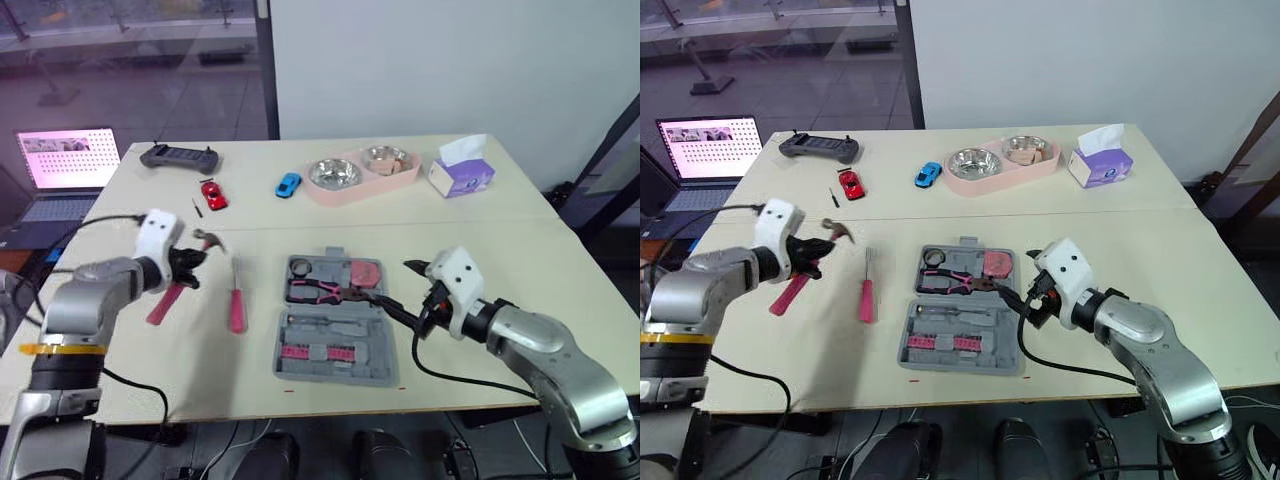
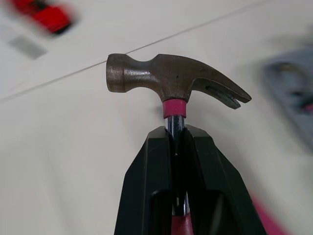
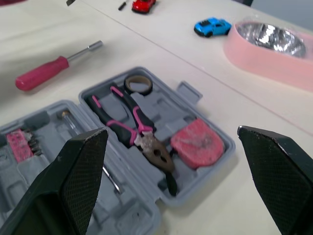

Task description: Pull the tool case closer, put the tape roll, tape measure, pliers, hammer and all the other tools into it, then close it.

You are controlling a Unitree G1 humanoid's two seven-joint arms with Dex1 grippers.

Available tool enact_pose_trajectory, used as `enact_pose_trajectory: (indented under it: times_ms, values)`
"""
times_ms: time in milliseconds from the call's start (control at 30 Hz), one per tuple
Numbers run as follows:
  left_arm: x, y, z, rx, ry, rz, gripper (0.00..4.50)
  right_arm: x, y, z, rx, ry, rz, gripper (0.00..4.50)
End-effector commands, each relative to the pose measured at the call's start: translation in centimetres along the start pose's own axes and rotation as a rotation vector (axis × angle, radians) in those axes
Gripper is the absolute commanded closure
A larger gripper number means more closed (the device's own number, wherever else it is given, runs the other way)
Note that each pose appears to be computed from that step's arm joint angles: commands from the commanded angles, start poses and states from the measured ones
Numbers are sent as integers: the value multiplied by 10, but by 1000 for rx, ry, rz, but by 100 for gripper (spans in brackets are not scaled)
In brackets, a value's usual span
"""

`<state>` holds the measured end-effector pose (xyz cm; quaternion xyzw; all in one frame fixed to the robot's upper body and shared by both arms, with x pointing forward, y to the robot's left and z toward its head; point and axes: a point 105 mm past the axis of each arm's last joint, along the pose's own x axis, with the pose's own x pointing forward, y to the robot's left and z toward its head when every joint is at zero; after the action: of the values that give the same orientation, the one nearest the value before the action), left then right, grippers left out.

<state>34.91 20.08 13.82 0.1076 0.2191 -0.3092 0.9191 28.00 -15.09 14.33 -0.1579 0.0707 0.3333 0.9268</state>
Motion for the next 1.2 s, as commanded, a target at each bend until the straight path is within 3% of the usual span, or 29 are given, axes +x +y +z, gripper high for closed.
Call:
enact_pose_trajectory:
  times_ms: [33, 300, 700, 967, 1033, 1200]
  values:
    - [7, -36, 15, 79, 13, -182, 447, -10, -14, 12, -57, -30, -24, 0]
    - [29, -108, 37, 256, 127, -503, 447, -21, -7, 30, -116, -48, 168, 0]
    - [59, -182, 36, 507, 210, -716, 447, -48, 5, 31, -165, 24, 481, 0]
    - [81, -206, 19, 642, 293, -744, 447, -47, -4, 27, -197, 50, 482, 0]
    - [92, -201, 15, 714, 324, -677, 447, -46, -3, 26, -195, 50, 479, 0]
    - [103, -216, 23, 709, 330, -676, 447, -46, 2, 24, -193, 42, 469, 0]
